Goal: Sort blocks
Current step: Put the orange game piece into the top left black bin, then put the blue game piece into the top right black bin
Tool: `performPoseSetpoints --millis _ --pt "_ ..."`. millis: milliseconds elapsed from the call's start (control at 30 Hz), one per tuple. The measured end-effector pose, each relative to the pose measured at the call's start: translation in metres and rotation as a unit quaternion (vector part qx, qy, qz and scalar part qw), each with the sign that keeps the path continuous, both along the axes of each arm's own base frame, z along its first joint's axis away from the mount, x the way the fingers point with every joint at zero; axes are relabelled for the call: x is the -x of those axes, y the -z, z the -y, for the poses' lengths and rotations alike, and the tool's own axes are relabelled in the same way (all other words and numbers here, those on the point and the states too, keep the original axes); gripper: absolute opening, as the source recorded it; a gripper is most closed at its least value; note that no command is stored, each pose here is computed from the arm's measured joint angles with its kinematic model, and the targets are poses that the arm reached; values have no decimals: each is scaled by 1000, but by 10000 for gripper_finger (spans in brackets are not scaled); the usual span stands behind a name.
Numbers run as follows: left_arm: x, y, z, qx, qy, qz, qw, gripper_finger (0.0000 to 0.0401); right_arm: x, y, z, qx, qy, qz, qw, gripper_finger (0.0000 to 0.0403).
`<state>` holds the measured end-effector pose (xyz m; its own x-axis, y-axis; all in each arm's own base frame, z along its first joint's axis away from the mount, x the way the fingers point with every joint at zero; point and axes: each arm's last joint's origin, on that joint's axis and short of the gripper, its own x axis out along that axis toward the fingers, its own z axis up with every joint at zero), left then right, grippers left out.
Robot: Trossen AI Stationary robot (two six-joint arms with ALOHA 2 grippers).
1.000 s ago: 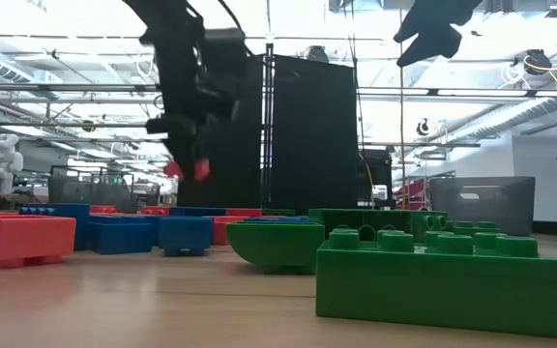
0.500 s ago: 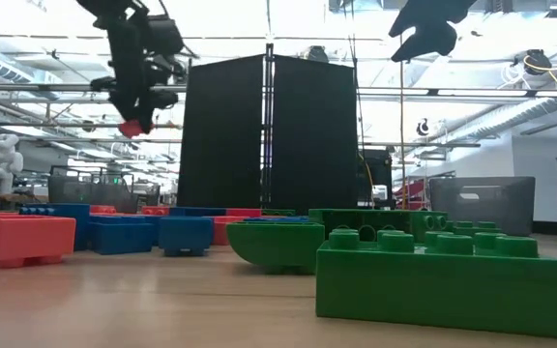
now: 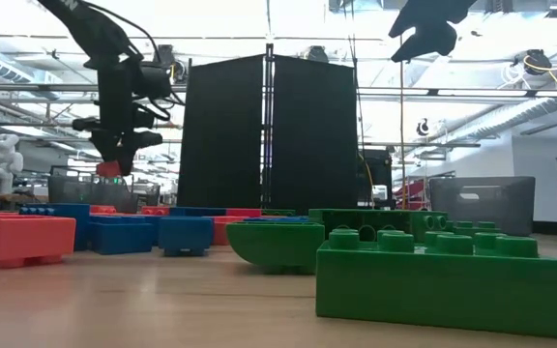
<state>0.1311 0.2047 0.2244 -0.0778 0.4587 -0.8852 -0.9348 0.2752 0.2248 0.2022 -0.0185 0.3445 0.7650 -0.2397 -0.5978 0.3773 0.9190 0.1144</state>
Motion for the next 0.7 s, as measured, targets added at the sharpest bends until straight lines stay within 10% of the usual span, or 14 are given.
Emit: performPoseSetpoints --millis 100,400,700 --pt "0 1 2 18 12 9 1000 131 0 0 0 4 -4 -1 1000 315" --pt "1 2 3 26 11 1 1000 354 0 0 0 6 -5 -2 1000 315" --pt "-8 -13 7 40 33 14 999 360 0 0 0 5 -5 -2 1000 315"
